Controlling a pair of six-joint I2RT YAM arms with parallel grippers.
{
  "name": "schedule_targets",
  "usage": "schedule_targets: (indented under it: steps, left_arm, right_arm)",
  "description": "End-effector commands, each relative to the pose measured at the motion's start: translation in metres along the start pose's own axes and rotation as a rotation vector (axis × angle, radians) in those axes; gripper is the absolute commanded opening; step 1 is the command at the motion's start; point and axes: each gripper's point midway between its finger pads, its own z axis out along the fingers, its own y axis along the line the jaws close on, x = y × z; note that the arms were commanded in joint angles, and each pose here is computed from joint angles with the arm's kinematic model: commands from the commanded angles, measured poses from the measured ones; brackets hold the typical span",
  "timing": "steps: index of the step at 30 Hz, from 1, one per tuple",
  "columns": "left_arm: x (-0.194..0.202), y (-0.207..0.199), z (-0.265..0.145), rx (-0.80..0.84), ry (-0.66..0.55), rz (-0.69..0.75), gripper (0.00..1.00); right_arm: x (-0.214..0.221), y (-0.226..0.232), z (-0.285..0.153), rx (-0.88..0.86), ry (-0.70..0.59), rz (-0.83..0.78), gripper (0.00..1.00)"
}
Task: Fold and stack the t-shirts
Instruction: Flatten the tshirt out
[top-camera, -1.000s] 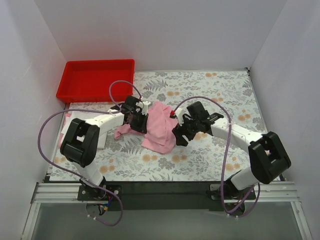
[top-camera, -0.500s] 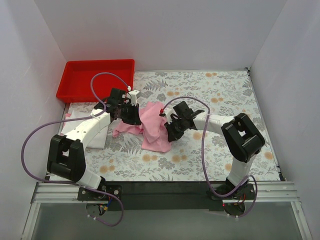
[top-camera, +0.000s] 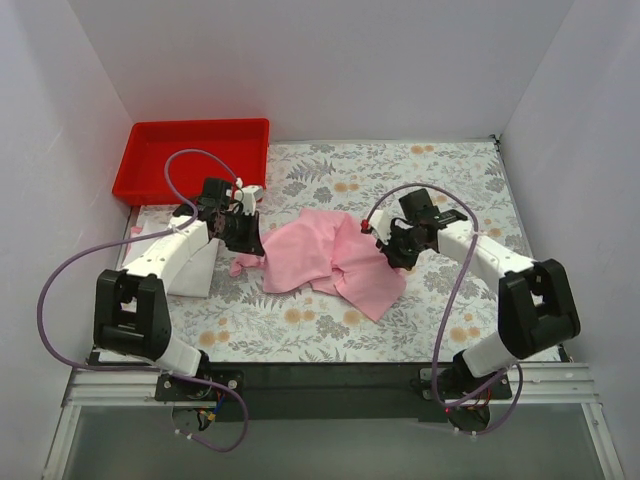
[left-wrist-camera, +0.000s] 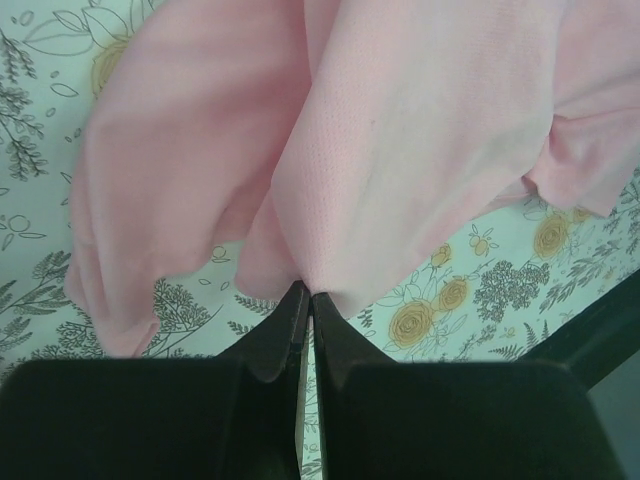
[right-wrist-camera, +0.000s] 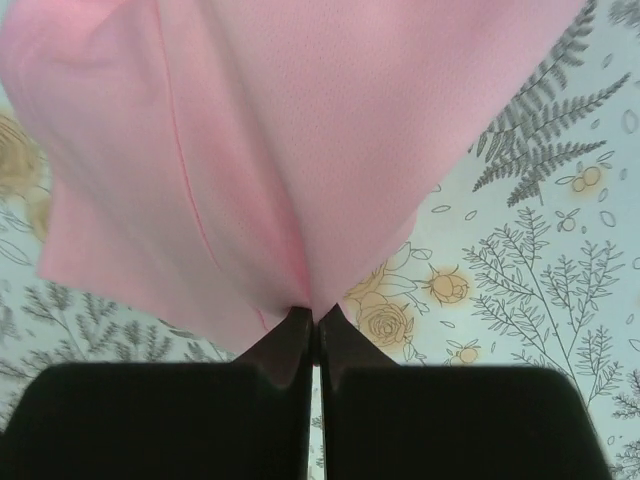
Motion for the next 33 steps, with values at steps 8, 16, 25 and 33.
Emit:
schedule_targets:
  steps: [8, 16, 25, 33]
  left_arm:
    - [-0.004, -0.008, 0.031, 0.067, 0.079, -0.056, 0.00]
    - [-0.005, -0.013, 0.034, 0.081, 0.071, -0.046, 0.00]
    - [-0.003, -0.011, 0.032, 0.071, 0.072, -0.030, 0.00]
    - [0.002, -0.010, 0.033, 0.066, 0.080, -0.031, 0.00]
  right_arm:
    - [-0.011, -0.080, -0.025, 0.129, 0.095, -0.021, 0.68]
    - [-0.011, 0.036, -0.048, -0.108, 0.019, -0.064, 0.50]
    - [0.043, 0.090, 0.001, -0.192, 0.215, -0.147, 0.50]
    - [0.050, 0.099, 0.022, -0.193, 0.244, -0.177, 0.52]
